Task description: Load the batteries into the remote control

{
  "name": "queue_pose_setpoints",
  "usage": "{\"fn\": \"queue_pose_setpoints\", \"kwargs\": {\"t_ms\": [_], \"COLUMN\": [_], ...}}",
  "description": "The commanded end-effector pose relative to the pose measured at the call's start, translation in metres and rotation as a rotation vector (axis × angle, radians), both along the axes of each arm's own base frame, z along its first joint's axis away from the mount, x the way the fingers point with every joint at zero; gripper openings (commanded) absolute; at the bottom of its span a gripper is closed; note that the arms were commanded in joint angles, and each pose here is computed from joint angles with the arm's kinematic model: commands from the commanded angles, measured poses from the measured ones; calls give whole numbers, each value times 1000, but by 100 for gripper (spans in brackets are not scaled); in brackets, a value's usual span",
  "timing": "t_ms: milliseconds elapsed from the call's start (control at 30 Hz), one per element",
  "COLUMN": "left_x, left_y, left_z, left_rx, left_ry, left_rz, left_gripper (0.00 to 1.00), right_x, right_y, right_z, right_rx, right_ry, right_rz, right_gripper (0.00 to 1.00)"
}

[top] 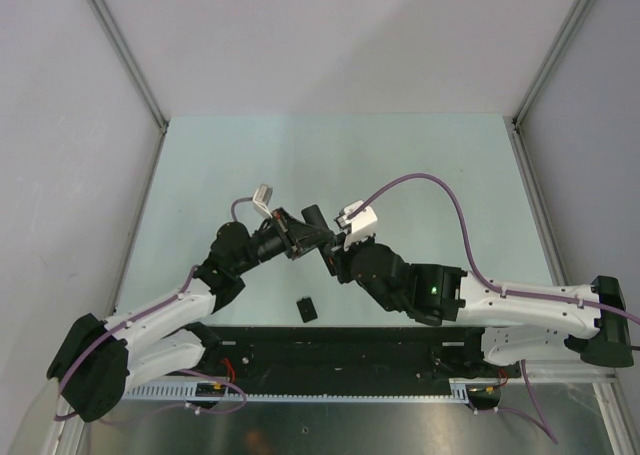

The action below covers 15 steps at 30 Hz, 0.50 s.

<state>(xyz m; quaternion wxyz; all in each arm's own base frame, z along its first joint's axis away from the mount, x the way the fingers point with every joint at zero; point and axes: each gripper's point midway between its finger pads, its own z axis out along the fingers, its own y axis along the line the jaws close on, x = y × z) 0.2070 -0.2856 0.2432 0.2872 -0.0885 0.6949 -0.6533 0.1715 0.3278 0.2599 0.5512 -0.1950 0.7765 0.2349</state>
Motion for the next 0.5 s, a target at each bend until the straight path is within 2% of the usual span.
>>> {"fn": "queue_pose_setpoints", "kwargs": {"t_ms": [0,467], "left_x": [0,3], "left_y": [0,6], "left_z": [39,36], "left_rx": [-86,-63], "left_ry": [-98,-162], "left_rz": [6,48], "left_gripper": [0,0], "right_x": [-7,-18], "right_y": [-6,-6], "right_z": [-12,-21], "right_rx": [-28,-22], "right_ry": [39,104], "right_rz": [-8,19], "right_gripper": [0,0]}}
